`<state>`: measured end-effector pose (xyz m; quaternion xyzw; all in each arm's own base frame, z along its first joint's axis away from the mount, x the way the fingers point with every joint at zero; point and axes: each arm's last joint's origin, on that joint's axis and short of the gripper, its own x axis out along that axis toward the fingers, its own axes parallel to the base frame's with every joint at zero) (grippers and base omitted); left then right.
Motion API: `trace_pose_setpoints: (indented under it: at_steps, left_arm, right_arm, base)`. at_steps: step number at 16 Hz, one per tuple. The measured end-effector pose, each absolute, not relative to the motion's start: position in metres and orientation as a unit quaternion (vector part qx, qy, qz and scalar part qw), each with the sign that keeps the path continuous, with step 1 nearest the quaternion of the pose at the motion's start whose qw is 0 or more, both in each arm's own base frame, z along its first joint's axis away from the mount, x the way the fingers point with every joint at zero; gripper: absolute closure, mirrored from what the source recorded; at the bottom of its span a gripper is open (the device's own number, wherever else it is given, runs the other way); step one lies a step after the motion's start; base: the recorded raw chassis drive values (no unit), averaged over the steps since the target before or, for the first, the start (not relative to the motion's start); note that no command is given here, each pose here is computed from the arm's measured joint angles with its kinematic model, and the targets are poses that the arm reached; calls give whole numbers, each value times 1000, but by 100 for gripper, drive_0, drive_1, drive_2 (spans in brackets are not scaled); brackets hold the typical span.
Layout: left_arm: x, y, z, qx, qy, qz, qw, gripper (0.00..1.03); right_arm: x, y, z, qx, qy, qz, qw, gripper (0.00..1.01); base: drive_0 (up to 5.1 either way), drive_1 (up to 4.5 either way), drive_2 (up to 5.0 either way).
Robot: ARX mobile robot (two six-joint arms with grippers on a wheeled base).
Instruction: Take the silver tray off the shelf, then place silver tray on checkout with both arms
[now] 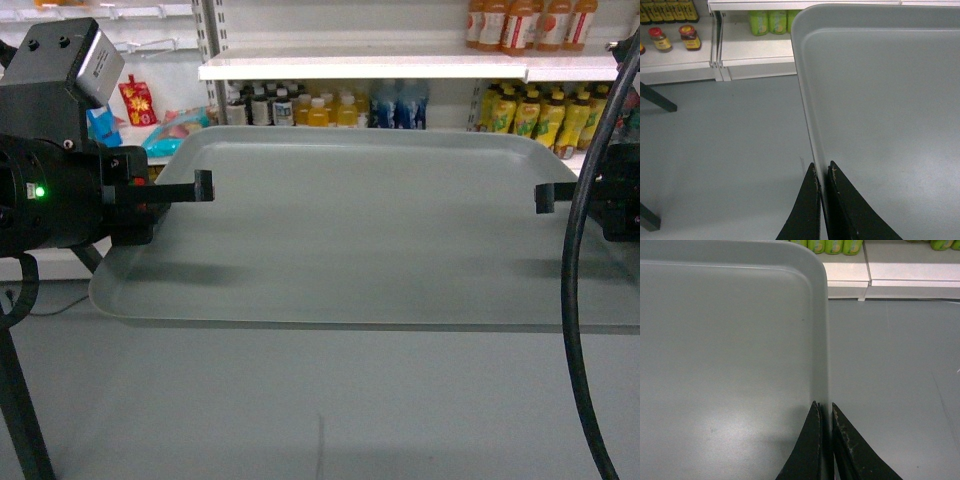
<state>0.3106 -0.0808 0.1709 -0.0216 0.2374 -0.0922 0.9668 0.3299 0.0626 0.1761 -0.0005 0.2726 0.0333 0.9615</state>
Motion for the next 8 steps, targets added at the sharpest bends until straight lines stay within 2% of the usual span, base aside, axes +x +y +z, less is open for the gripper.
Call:
trace_pose_setpoints:
  at_steps: [8]
  left_arm:
    - [310, -81, 171, -19, 238, -92, 967, 100]
  right_arm:
    - [330, 63, 176, -2, 273, 34, 962, 98]
  base:
    - [-4, -421, 412]
